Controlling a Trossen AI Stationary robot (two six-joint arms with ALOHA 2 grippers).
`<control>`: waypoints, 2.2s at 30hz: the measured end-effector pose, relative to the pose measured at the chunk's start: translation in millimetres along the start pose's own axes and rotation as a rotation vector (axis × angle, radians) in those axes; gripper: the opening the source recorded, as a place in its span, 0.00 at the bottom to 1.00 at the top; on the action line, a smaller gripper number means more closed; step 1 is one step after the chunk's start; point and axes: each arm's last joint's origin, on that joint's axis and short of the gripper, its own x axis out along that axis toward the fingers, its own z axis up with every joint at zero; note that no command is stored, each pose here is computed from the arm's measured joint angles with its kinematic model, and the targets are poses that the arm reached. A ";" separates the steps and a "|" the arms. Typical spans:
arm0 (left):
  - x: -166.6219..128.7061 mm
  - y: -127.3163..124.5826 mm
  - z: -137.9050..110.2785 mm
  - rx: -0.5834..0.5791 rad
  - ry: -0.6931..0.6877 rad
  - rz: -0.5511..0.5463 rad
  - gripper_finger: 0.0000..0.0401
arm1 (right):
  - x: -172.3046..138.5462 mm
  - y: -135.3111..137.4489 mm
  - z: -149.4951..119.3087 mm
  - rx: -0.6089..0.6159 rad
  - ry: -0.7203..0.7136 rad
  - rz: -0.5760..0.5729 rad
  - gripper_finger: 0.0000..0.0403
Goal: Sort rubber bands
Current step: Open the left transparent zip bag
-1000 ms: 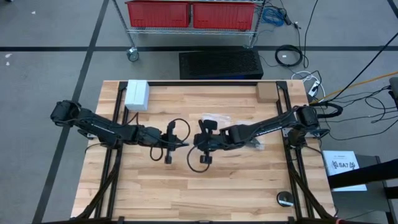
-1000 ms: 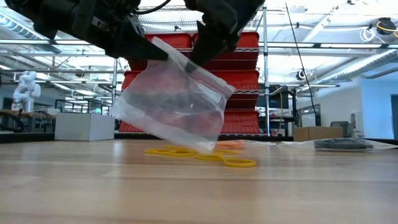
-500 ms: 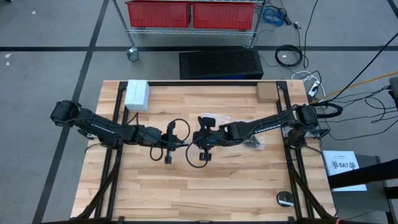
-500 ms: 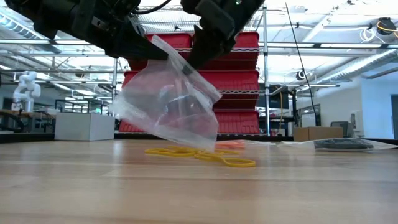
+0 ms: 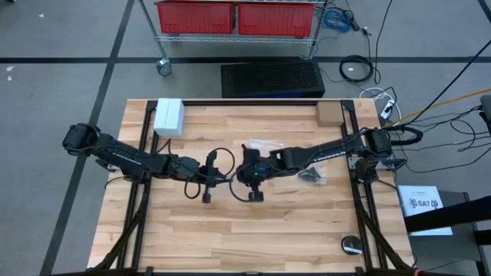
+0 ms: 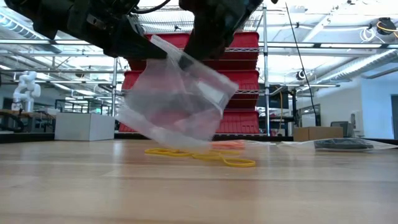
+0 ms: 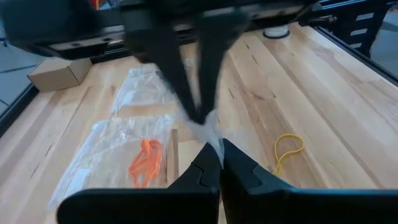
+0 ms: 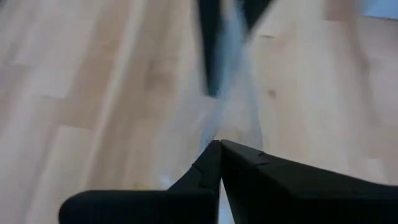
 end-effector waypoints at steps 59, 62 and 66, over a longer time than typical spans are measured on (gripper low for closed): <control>-1.5 -12.0 -2.5 -0.003 0.049 -0.012 0.00 | 60.5 21.0 -56.3 0.277 -0.438 0.063 0.00; -1.5 -11.6 -2.6 -0.002 0.052 0.004 0.00 | 60.1 21.4 -57.0 0.337 -0.452 0.081 0.00; -1.5 -11.1 -2.6 -0.002 0.053 0.016 0.00 | 59.1 20.6 -52.3 0.366 -0.463 0.087 0.06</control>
